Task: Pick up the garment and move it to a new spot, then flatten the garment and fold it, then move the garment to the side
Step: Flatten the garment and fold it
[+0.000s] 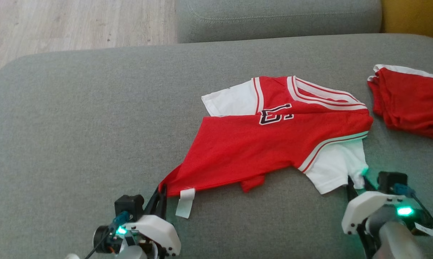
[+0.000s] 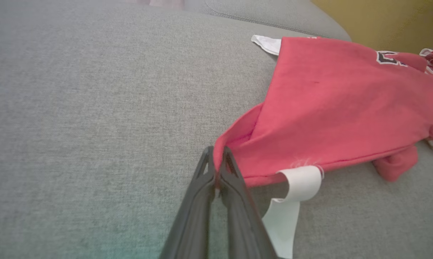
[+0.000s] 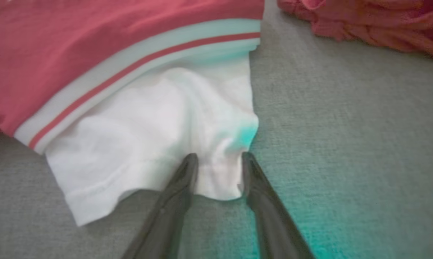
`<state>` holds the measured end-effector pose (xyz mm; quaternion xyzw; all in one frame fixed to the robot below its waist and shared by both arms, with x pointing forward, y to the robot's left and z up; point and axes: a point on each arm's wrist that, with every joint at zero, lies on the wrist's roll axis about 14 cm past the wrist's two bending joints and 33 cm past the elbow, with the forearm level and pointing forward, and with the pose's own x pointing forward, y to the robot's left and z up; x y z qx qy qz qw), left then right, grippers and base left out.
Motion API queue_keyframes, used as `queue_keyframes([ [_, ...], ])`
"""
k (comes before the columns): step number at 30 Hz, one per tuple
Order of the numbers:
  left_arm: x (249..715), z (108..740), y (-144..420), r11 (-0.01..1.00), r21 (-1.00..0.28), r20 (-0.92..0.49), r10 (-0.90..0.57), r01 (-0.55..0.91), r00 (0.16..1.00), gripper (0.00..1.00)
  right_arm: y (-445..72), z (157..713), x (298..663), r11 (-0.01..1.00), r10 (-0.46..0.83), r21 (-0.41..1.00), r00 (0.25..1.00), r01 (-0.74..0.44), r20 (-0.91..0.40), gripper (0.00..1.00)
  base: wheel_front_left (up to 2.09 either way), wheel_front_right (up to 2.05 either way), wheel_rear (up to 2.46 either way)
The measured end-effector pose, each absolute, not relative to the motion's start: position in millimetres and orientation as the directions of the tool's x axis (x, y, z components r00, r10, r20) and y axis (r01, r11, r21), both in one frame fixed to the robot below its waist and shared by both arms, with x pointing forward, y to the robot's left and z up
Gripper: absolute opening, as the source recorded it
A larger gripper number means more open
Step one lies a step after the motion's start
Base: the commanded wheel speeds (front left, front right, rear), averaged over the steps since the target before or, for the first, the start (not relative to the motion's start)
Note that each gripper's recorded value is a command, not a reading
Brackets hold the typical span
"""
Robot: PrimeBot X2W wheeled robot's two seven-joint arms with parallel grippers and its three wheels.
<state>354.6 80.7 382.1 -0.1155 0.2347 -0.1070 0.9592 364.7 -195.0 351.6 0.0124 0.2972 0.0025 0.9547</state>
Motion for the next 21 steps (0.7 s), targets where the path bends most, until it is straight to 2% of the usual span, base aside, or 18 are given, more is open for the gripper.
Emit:
queue_keyframes([
  [1, 354.5, 383.0, 81.2, 0.951, -0.271, -0.423, -0.258, 0.15, 0.869, 0.0, -193.4, 351.6, 365.6, 1.0, 0.017, 0.026, 0.822, -0.003, -0.569, 0.15, 0.0, 0.0, 0.0],
  [3, 354.3, 385.4, 82.3, 0.95, -0.274, -0.416, -0.255, 0.148, 0.873, 0.0, -190.3, 352.0, 366.8, 1.0, 0.026, 0.028, 0.82, -0.012, -0.571, 0.0, 0.0, 0.0, 0.0],
  [11, 357.2, 410.5, 82.5, 0.935, -0.322, -0.337, -0.258, 0.147, 0.905, 0.0, -187.0, 373.8, 372.0, 0.998, 0.034, 0.069, 0.879, -0.001, -0.476, 0.0, 0.0, 0.0, 0.0],
  [15, 364.1, 442.2, 77.9, 0.893, -0.42, -0.24, -0.28, 0.16, 0.93, 0.0, -186.9, 415.2, 388.5, 0.996, 0.033, 0.089, 0.944, -0.004, -0.328, 0.0, 0.0, 0.0, 0.0],
  [21, 379.6, 524.5, 75.1, 0.819, -0.509, -0.014, -0.316, 0.265, 0.949, 0.0, -198.0, 520.9, 410.8, 0.999, 0.017, 0.051, 1.0, -0.017, 0.006, 0.0, 0.0, 0.0, 0.0],
])
